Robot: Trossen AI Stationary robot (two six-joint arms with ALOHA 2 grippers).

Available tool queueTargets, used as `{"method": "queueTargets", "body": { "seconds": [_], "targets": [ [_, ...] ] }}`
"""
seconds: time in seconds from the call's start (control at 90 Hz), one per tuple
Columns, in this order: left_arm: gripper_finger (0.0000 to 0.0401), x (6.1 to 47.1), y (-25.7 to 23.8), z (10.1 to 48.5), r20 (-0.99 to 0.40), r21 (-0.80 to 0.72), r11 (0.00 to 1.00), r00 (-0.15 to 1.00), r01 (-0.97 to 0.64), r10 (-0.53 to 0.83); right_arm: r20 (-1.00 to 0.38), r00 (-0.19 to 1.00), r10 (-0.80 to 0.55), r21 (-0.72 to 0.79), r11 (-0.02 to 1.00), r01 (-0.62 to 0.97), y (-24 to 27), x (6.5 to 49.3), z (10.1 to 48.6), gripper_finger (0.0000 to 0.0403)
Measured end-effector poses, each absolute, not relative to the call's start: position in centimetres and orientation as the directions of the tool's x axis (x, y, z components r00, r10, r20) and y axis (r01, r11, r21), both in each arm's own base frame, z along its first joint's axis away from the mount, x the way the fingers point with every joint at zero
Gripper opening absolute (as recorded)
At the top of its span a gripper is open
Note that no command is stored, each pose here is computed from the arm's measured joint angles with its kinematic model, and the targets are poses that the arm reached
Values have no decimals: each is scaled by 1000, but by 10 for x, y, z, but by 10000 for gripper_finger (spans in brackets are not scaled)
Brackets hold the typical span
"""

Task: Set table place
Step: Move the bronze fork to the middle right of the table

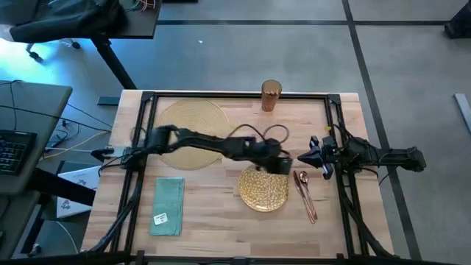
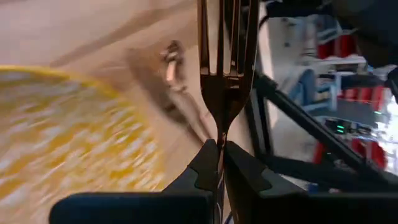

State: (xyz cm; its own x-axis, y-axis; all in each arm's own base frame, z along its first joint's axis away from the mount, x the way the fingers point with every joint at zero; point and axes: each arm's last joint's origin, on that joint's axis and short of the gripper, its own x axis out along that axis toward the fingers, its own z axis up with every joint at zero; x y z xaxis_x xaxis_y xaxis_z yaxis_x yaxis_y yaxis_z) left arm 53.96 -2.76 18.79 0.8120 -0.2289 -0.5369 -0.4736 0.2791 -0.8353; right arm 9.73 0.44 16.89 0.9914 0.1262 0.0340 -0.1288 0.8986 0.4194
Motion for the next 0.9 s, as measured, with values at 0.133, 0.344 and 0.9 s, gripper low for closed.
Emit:
{"method": "queueTargets", "body": {
  "seconds": [0.133, 0.344, 0.9],
  "targets": [
    [0, 561, -38, 170, -518, -851, 252, 813, -460, -266, 34, 991, 126, 419, 899, -129, 4, 97, 169, 0],
    [0, 574, -47, 152, -510, -860, 201, 811, -470, -288, 34, 991, 126, 419, 899, -129, 4, 97, 169, 0],
    [40, 576, -46, 123, -558, -830, 144, 793, -539, -246, 34, 991, 126, 419, 899, -129, 4, 97, 169, 0]
  ]
}}
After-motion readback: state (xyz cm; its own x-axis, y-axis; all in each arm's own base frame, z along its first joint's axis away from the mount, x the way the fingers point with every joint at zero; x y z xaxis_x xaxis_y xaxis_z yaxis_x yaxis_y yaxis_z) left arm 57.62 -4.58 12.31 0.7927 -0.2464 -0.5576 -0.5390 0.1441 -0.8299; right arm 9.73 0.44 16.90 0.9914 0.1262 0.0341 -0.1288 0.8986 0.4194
